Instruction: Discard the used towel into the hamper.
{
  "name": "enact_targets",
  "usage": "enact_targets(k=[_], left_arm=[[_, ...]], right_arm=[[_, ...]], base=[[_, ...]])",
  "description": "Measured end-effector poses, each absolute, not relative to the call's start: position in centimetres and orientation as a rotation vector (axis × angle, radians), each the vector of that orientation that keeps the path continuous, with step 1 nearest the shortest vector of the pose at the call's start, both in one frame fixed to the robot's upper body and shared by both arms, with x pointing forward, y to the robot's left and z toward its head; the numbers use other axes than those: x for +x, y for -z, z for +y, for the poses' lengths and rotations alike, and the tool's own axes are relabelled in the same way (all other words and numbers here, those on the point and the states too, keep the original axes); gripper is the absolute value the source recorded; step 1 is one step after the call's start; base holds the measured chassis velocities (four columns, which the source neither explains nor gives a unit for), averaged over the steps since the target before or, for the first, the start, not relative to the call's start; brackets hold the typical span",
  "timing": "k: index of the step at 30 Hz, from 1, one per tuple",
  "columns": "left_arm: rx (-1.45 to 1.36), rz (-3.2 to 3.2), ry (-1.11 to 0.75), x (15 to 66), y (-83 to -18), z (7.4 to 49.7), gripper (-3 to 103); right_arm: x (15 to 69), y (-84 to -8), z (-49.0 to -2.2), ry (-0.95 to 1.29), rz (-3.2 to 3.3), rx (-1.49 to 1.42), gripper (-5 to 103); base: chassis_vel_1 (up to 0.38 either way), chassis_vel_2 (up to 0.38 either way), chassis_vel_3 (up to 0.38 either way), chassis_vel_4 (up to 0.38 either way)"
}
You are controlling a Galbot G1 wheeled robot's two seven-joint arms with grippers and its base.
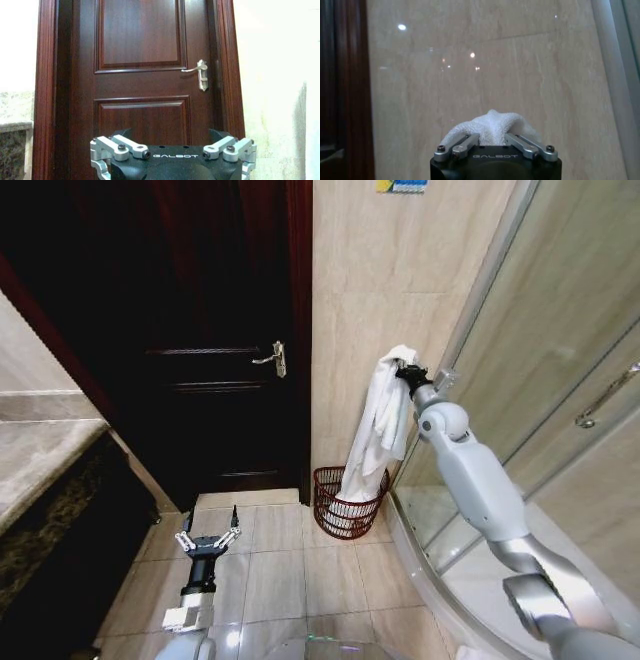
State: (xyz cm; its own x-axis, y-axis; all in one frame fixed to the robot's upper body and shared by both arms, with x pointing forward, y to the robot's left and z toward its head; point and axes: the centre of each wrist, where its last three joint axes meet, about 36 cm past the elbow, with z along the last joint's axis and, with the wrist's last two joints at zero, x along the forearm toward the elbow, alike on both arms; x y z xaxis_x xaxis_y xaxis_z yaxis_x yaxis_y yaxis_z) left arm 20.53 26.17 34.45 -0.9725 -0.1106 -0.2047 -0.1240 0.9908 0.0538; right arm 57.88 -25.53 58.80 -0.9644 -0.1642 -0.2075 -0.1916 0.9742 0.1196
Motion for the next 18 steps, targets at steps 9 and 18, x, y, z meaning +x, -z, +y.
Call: enact_targets(k=[9,18], left_arm=[[-0.175,2.933,-0.097,20.5,-34.3,26.2,100],[-0.167,2.927,-0.096,20.4,-34.2,26.0,100]], right_arm=[[55.2,-55.8,-25.5,-0.192,2.928,-0.290,8],[53.5,-54.5,-25.9,-0.207,2.926,-0.288,8]], base=[[0.000,0.000,0.000,0.000],[0.000,0.000,0.000,0.000]])
